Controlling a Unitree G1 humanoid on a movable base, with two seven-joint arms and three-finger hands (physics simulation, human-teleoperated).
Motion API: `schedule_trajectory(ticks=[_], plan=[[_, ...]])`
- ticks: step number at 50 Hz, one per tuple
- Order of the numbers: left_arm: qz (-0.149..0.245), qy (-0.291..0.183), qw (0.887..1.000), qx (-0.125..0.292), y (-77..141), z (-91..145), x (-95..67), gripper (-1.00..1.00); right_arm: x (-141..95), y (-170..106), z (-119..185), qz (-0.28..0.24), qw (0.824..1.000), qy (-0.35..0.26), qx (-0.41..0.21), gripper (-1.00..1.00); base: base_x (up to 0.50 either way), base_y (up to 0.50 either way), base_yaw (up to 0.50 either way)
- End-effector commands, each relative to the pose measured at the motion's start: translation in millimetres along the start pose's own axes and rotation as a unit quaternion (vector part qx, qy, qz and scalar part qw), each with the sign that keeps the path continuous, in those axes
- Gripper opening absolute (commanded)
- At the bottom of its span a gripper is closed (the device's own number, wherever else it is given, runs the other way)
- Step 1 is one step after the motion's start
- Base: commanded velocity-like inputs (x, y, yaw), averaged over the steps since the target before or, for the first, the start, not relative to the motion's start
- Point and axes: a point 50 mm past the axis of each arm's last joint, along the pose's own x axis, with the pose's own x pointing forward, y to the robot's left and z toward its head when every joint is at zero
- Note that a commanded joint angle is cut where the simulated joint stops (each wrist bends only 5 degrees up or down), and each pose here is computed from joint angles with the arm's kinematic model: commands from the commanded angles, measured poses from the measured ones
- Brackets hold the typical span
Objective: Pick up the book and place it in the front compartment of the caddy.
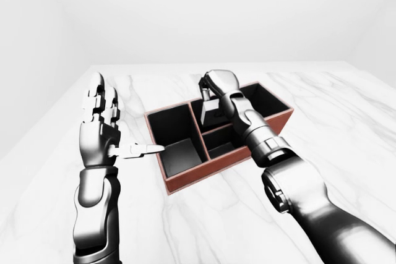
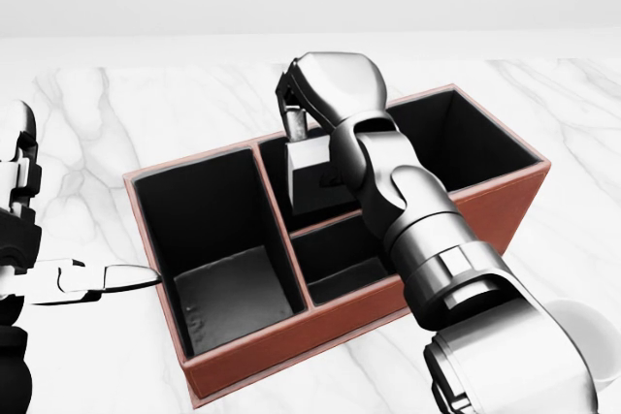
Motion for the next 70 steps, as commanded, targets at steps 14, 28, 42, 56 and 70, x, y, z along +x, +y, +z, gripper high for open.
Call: schedule_trajectory(ticks=[14,28,42,56,70], plan=[[-0.002,0.000,1.000,-0.001,-1,0,0.2,1.00,3,-3,12,-0.019,1.000,-0.011,-0.002,-1.00,0.00,0.00,0.00],[-0.002,0.002,1.000,-0.001,-1,-1,-0.4,1.00,6,-9,10,-0.026,1.000,-0.009,-0.006,-1.00,0.00,0.00,0.00],[-0.003,0.003,1.000,-0.001,-2,-1,-0.6,1.00,7,-11,10,-0.038,0.999,-0.007,-0.006,-1.00,0.00,0.00,0.00],[-0.003,0.001,1.000,-0.001,-2,0,-0.6,1.00,6,-11,10,-0.054,0.999,-0.005,-0.002,1.00,0.00,0.00,0.00],[-0.004,-0.004,1.000,-0.001,-2,2,-0.6,1.00,3,-5,7,-0.041,0.999,-0.004,-0.005,1.00,0.00,0.00,0.00]])
